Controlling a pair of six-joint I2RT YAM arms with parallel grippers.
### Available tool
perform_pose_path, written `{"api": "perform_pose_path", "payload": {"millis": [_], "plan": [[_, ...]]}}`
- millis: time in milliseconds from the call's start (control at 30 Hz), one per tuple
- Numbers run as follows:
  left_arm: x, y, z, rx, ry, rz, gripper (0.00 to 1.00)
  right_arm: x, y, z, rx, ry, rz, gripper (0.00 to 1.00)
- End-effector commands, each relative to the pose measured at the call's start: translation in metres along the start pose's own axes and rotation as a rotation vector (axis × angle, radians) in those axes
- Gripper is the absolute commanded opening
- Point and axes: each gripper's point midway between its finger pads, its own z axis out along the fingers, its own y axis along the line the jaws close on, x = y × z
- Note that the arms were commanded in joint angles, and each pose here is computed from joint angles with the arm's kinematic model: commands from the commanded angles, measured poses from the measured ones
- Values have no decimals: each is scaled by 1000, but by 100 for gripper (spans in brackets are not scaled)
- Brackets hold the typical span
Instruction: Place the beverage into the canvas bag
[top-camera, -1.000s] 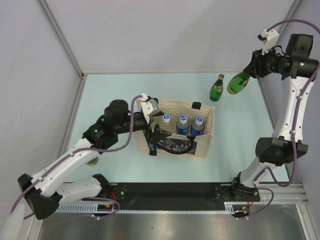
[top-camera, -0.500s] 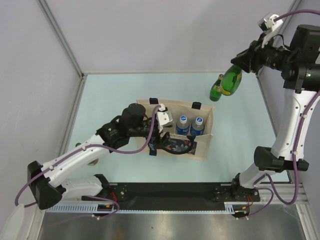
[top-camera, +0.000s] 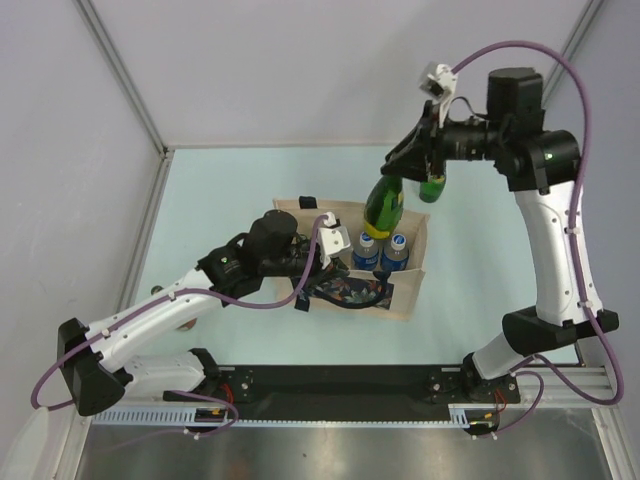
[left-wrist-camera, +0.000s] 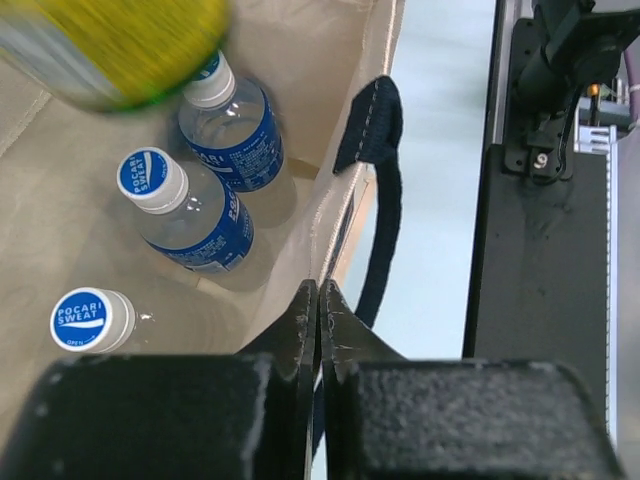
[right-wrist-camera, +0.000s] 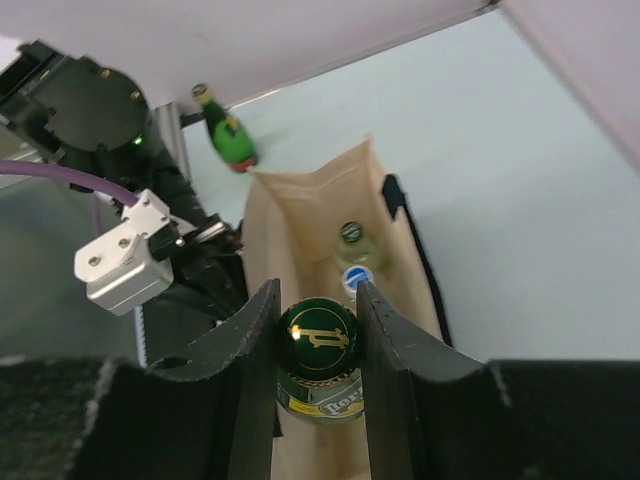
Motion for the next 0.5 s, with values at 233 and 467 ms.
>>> {"api": "perform_pose_path", "payload": {"millis": [233,467], "plan": [[-27,-20,-11,70,-87,7,0,31,53,27,-150,72,-84,0],[-39,-21,-18,64,-130,23,0,74,48,34,-143,186,-100,0]]}}
